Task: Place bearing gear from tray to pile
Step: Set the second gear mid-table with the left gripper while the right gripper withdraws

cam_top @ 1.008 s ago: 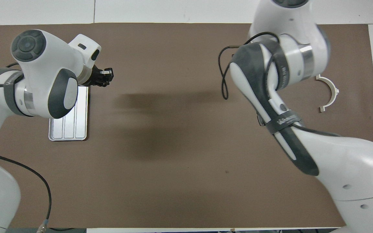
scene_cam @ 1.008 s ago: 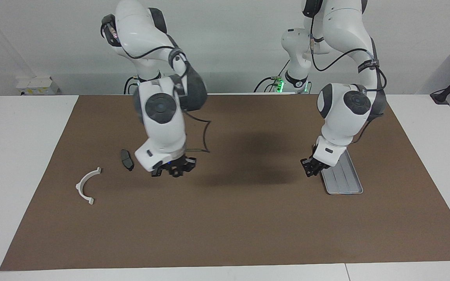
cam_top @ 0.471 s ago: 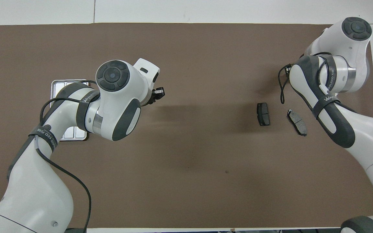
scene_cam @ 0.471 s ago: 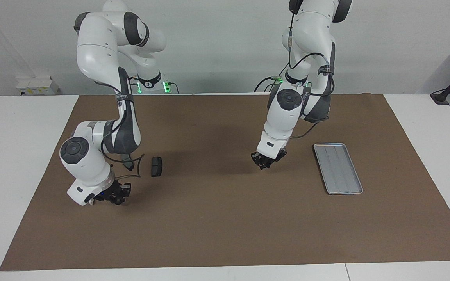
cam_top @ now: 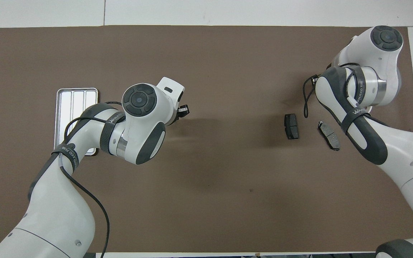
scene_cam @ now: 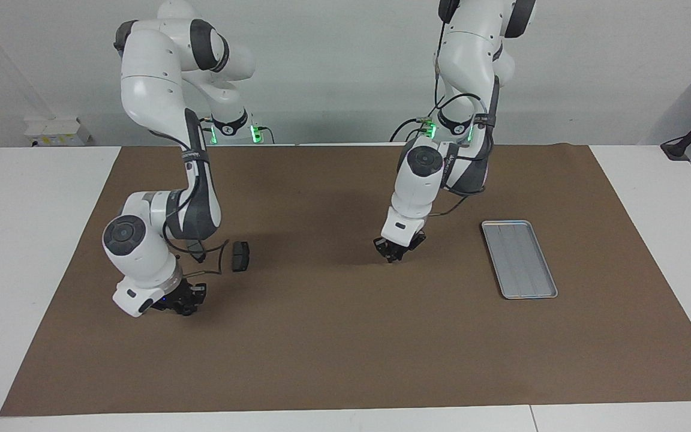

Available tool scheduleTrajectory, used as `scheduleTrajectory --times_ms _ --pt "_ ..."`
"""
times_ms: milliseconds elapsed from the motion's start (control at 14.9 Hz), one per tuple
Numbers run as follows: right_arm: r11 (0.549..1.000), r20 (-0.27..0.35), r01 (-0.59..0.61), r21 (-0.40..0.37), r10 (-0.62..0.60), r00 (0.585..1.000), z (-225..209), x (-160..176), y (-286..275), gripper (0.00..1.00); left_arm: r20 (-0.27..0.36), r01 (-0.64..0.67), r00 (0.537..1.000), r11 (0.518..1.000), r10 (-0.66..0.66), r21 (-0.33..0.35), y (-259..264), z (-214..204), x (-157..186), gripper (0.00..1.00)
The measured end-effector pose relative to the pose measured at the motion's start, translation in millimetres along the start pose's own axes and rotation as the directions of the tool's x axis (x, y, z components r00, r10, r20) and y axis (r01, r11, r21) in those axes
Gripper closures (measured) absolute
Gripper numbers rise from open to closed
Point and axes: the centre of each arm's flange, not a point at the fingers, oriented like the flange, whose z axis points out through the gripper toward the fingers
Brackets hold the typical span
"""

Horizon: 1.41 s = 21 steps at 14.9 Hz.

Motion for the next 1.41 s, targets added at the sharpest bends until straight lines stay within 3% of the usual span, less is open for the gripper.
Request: scheduleTrajectory --times_ms 202,403,538,605,807,1076,1412 --pt "1.000 0.006 0.014 -0.012 -0.014 1.000 -15.1 -0.5 -4.3 0.29 -0.011 0.001 1.000 1.000 -0.001 -0.007 -4.2 15.0 -4.6 0.76" --pt "0.998 0.014 0.052 -0.043 -0.051 0.999 -61.3 -4.9 -18.9 0.00 -0.022 -0.001 1.000 1.000 0.000 -0.015 -5.8 17.2 -7.2 0.76" --pt "0.997 0.023 0.064 -0.045 -0.063 0.998 -100.9 -12.6 -40.1 0.00 -0.024 -0.001 1.000 1.000 0.000 -0.015 -5.6 17.2 -7.5 0.76" --pt "0.998 0.030 0.045 -0.046 -0.043 0.999 -119.4 -17.5 -55.7 0.00 -0.025 -0.002 1.000 1.000 0.001 -0.017 -5.0 17.4 -7.8 0.71" --pt "0.995 0.047 -0.086 -0.053 0.088 0.995 -159.6 -31.1 -127.4 0.00 -0.028 -0.001 1.000 1.000 0.001 -0.019 -3.9 18.5 -8.6 0.38" --pt "0.959 0.035 -0.280 -0.041 0.281 0.959 -171.9 -45.3 -240.2 0.00 -0.042 0.010 0.999 1.000 -0.010 -0.008 -10.5 10.6 4.9 0.00" --pt "0.932 0.028 -0.360 -0.036 0.361 0.932 -173.8 -56.4 -288.6 0.00 -0.149 0.023 0.989 1.000 -0.022 0.002 -76.3 -62.8 103.4 0.00"
